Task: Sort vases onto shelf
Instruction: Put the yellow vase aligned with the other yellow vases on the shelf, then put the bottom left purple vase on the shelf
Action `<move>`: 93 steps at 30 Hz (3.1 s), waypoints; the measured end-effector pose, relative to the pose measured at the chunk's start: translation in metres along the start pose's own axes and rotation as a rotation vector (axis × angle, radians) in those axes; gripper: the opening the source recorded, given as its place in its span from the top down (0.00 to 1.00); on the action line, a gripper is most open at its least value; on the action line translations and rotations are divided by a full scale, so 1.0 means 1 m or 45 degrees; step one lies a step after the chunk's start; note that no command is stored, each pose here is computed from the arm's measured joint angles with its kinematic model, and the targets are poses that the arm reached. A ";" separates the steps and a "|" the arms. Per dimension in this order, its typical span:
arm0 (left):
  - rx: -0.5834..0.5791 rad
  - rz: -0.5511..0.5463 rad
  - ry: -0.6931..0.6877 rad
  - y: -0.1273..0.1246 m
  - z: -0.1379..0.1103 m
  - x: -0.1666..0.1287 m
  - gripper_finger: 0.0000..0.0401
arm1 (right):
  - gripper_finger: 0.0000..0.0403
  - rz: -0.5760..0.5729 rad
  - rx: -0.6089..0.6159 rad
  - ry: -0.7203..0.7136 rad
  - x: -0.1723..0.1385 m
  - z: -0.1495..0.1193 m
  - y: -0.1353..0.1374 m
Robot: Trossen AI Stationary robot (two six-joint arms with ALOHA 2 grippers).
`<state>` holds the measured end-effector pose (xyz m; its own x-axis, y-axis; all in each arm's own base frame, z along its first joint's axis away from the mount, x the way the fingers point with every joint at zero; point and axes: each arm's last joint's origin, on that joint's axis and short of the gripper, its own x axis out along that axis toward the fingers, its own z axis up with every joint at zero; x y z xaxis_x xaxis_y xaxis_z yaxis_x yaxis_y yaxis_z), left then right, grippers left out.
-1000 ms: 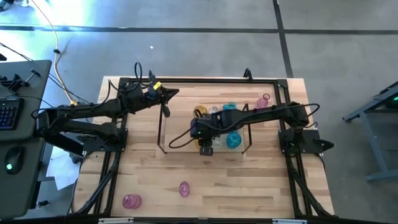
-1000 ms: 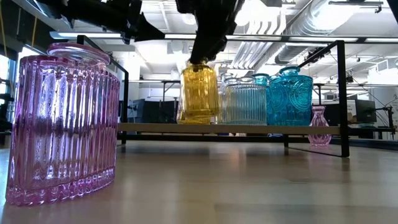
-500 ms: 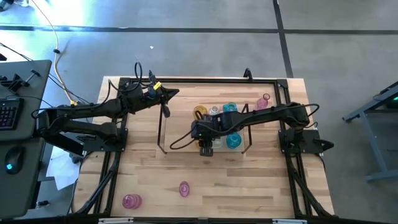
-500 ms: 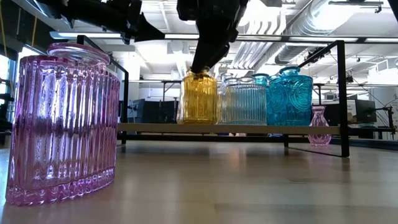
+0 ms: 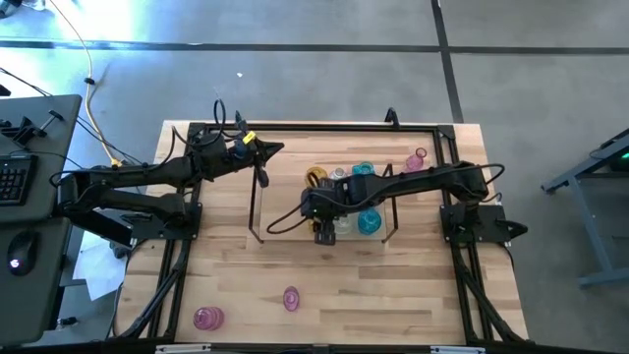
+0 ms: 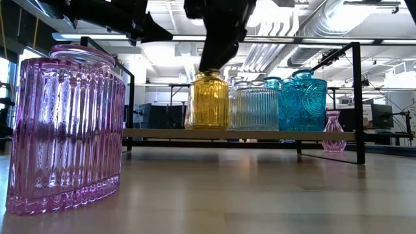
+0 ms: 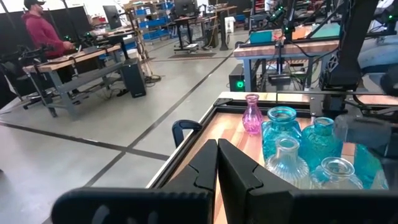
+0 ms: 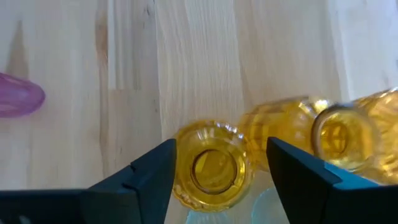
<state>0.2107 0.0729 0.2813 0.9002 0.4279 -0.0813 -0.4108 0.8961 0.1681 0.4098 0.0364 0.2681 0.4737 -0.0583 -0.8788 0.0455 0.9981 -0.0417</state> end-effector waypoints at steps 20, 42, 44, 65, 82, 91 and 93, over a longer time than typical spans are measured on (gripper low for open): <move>0.006 -0.067 0.025 -0.002 -0.002 0.000 0.99 | 0.59 -0.076 -0.236 0.316 -0.091 -0.010 0.039; 0.126 -0.727 0.197 -0.056 0.013 -0.019 0.99 | 0.99 -0.079 -0.276 -0.855 -0.135 -0.147 -0.001; 0.115 -0.766 0.317 -0.064 0.021 -0.027 0.99 | 0.99 -0.075 -0.287 -0.930 -0.131 -0.157 -0.004; -0.096 -0.830 1.175 -0.161 0.048 -0.102 0.99 | 1.00 -0.060 -0.251 -1.022 -0.116 -0.178 -0.006; -0.408 -0.660 1.768 -0.228 0.008 -0.132 0.67 | 1.00 -0.046 -0.237 -0.950 -0.112 -0.182 -0.006; -0.607 -0.561 1.968 -0.232 0.009 -0.148 0.59 | 1.00 -0.048 -0.243 -0.926 -0.110 -0.183 -0.007; -0.584 -0.581 1.982 -0.233 0.009 -0.154 0.58 | 1.00 -0.048 -0.244 -0.922 -0.110 -0.183 -0.007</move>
<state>0.1695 -0.2031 0.2632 0.0755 -0.4074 -0.9101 -0.4331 0.8087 -0.3980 0.1962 0.0400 0.2781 0.9381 -0.0252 -0.3453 -0.0494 0.9774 -0.2055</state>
